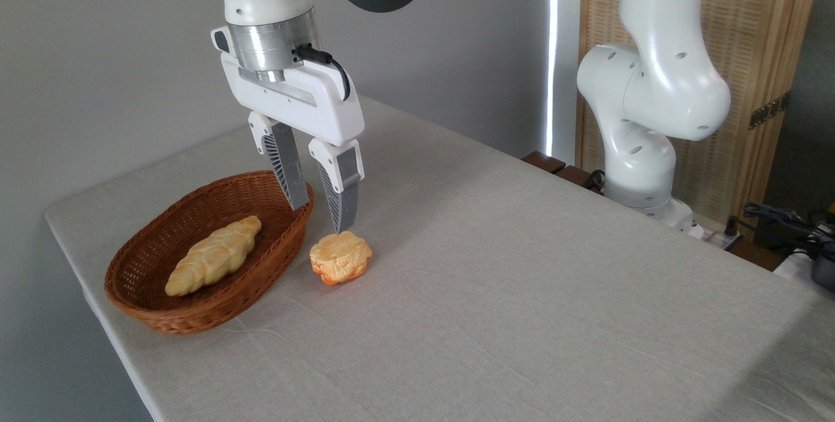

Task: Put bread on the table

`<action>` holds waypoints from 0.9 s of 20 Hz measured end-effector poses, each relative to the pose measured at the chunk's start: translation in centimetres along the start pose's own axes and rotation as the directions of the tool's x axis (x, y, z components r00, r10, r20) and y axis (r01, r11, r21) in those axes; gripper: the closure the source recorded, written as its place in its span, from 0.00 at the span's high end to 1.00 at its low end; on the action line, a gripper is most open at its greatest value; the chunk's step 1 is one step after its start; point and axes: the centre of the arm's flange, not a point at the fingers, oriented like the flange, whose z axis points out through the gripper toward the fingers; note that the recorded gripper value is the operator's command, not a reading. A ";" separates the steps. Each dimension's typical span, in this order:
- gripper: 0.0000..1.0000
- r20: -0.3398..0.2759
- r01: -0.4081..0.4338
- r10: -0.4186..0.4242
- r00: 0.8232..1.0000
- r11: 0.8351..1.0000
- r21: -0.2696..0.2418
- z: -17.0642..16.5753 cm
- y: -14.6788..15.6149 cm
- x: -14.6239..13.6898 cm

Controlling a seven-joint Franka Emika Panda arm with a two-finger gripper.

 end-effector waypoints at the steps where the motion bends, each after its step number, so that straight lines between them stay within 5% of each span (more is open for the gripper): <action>1: 1.00 0.000 0.000 0.000 1.000 1.000 0.000 0.0 0.0 0.0; 18: 1.00 -0.008 0.017 -0.017 1.000 1.000 0.005 -0.5 -0.7 -0.6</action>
